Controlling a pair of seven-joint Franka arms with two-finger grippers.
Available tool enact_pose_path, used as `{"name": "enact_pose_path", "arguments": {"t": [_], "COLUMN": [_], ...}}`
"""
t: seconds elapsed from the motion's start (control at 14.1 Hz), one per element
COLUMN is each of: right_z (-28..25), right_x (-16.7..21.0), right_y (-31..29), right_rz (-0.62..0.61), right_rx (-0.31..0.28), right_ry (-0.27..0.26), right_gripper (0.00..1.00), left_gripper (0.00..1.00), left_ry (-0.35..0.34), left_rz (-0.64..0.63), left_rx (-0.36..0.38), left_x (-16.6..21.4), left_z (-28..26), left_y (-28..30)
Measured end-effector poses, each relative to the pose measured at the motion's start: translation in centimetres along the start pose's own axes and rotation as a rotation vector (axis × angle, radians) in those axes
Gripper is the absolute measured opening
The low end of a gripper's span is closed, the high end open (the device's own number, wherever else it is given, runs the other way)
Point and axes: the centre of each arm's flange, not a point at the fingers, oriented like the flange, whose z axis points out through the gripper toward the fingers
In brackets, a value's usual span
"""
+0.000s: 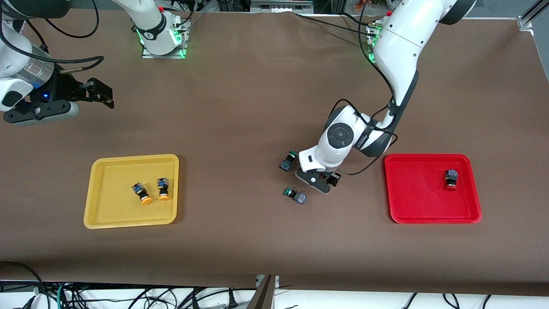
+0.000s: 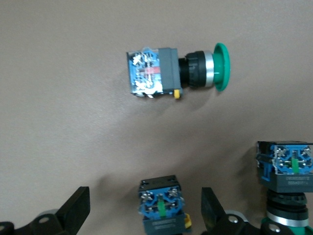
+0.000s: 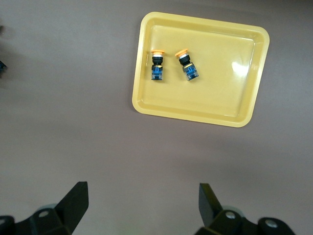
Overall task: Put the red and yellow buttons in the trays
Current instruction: 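Return the right gripper to rest while the left gripper reaches the second red button, then grasp the second red button with the left gripper, then carry the red button into the red tray and open the left gripper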
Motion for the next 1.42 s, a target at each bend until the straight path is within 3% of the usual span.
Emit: {"name": "enact_pose_path", "arguments": {"t": [0.35, 0.5, 0.85, 1.13, 1.42], "right_z": [-0.3, 0.0, 0.5, 0.8, 0.8], "right_x": [0.4, 0.7, 1.1, 1.3, 1.3], "right_y": [-0.2, -0.2, -0.1, 0.0, 0.0], "right_rz": [-0.006, -0.006, -0.004, -0.002, -0.001], "right_rx": [-0.003, -0.004, -0.007, -0.009, -0.009], "right_ry": [0.012, 0.008, 0.002, 0.000, 0.000], "right_gripper": [1.00, 1.00, 1.00, 1.00, 1.00], "left_gripper": [1.00, 0.95, 0.42, 0.41, 0.41], "left_ry": [-0.033, -0.042, -0.030, -0.032, -0.126], "left_rz": [-0.026, -0.049, -0.093, -0.166, -0.284], "left_rx": [0.000, 0.000, 0.002, 0.027, 0.048], "left_x": [-1.0, -1.3, -1.0, -0.3, -3.1], "left_z": [1.6, 1.9, 1.2, -3.4, -9.4], "left_y": [0.3, 0.4, 0.5, -4.4, -16.2]}}
